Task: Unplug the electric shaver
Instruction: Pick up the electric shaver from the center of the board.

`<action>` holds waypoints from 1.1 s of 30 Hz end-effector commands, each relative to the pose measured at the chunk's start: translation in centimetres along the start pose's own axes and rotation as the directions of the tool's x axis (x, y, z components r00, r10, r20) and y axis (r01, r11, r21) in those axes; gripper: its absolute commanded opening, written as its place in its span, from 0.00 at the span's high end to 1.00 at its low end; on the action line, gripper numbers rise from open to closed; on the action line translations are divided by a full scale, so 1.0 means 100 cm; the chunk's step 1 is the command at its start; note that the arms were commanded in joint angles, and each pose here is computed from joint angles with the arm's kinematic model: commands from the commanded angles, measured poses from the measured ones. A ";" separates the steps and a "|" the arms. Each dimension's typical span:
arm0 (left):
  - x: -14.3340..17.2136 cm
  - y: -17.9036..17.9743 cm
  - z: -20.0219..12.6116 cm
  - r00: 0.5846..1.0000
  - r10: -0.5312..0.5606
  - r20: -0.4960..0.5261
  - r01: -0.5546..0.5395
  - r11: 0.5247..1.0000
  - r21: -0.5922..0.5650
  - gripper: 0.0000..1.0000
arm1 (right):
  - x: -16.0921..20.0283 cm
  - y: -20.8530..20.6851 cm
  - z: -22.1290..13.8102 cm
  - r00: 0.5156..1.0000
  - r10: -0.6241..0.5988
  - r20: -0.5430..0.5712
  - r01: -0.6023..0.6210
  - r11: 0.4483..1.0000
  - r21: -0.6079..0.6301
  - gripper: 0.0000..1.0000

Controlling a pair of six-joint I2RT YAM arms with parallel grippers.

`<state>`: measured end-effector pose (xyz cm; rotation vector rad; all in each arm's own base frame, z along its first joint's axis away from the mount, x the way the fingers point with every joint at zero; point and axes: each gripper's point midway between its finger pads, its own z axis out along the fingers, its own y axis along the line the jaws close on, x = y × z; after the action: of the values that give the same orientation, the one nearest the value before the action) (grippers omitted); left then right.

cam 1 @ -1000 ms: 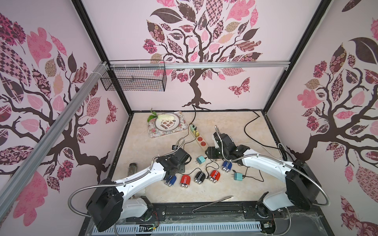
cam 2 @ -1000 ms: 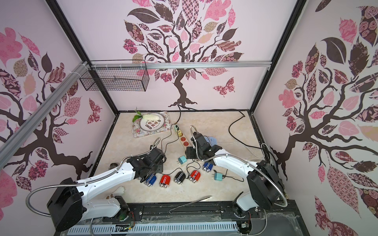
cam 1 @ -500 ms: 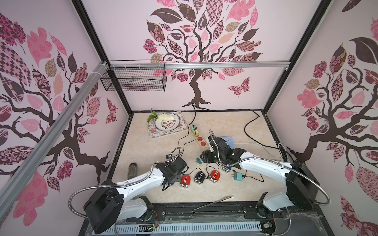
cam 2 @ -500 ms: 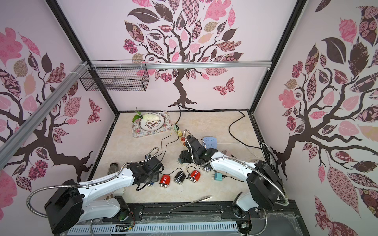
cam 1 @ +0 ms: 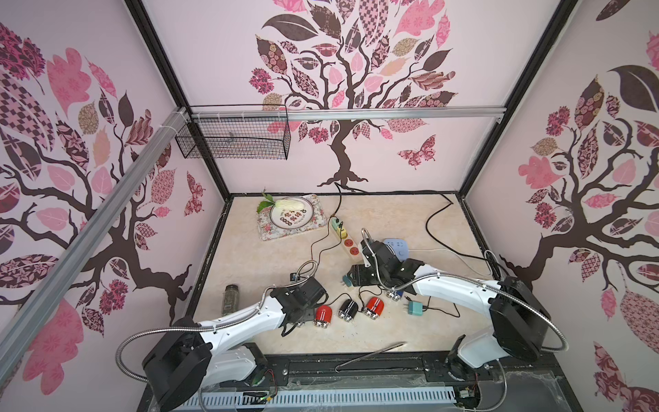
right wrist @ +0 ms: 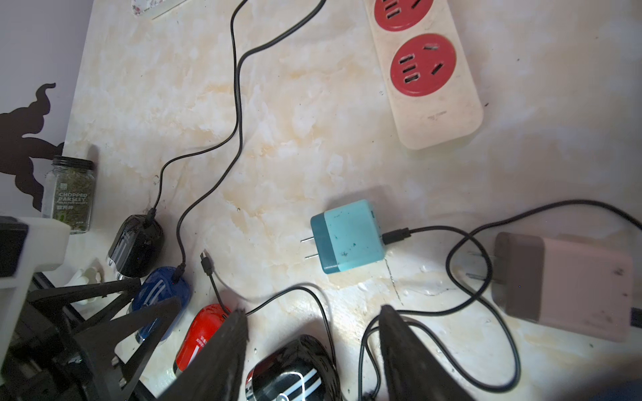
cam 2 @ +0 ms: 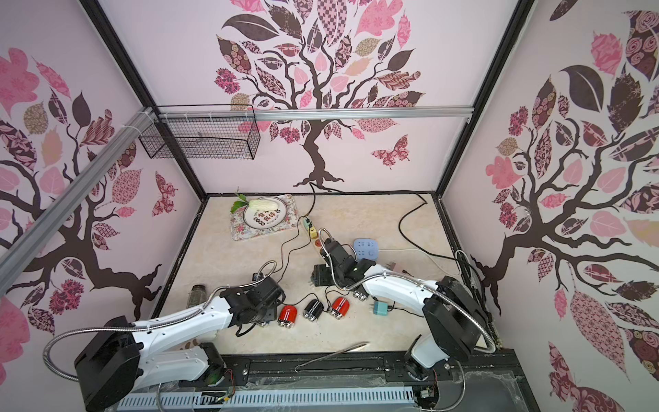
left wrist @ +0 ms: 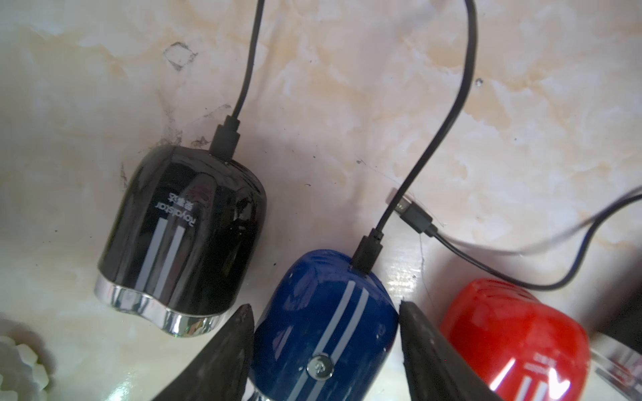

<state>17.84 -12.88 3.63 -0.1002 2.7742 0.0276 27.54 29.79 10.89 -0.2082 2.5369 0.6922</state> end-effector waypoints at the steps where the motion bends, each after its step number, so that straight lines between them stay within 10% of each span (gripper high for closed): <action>1: 0.013 0.002 0.004 1.000 0.008 -0.030 -0.009 1.000 -0.010 0.34 | -0.005 0.008 0.001 1.000 0.006 0.017 -0.005 1.000 -0.025 0.37; 33: 0.046 0.021 0.016 0.994 0.030 -0.102 -0.038 0.996 -0.075 0.34 | 0.005 0.008 0.012 1.000 0.024 -0.001 -0.024 0.999 -0.044 0.36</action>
<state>15.43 -12.28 1.62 -0.0901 2.8244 0.0755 27.78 30.87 11.18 -0.1931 2.5072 0.7620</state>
